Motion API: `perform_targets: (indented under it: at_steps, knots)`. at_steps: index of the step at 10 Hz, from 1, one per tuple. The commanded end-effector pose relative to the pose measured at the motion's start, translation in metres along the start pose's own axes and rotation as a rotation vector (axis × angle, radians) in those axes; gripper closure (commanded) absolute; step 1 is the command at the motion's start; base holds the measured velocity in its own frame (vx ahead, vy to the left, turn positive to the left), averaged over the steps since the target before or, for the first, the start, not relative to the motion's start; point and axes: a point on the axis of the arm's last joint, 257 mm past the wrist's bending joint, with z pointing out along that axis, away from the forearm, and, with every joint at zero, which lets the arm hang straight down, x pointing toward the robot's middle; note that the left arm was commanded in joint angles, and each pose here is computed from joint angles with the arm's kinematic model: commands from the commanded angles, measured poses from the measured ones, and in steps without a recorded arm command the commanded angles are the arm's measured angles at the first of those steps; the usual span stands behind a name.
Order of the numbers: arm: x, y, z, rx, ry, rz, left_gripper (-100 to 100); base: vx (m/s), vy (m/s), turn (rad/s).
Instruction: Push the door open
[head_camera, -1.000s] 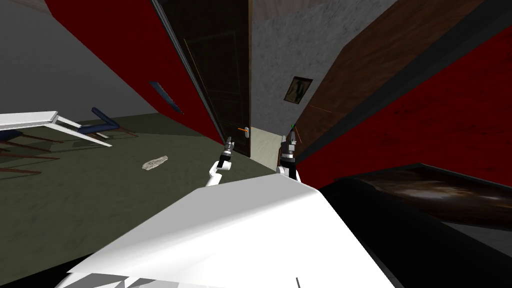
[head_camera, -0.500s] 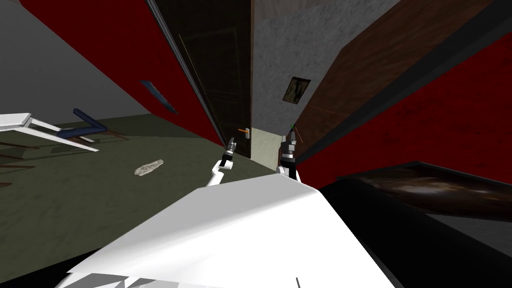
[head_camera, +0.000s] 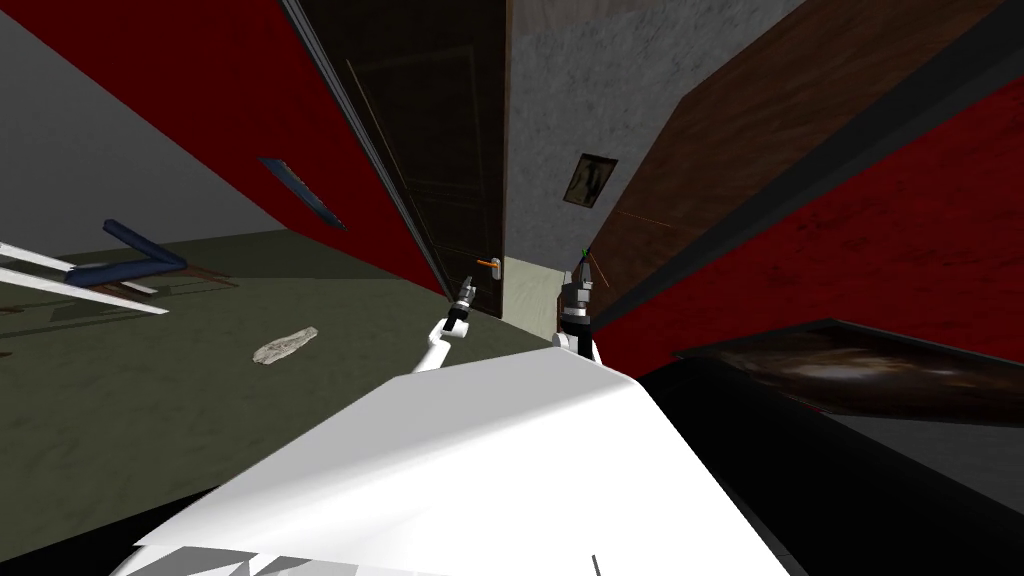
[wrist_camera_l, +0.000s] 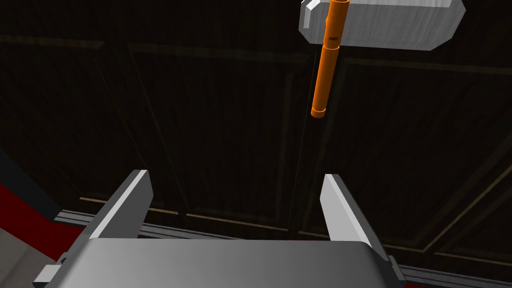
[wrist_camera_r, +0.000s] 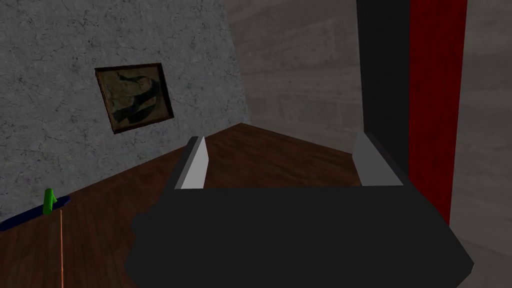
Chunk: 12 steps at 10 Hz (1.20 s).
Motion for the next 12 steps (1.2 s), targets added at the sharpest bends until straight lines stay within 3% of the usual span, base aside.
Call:
perform_targets:
  at_steps: [1,12]
  knots:
    - [0.004,0.006,0.0031,-0.015,0.009,-0.001,-100,0.076,0.065,-0.056]
    - [0.045,0.047,0.0185,-0.113,0.077,-0.007,-100,0.069,0.093,-0.066]
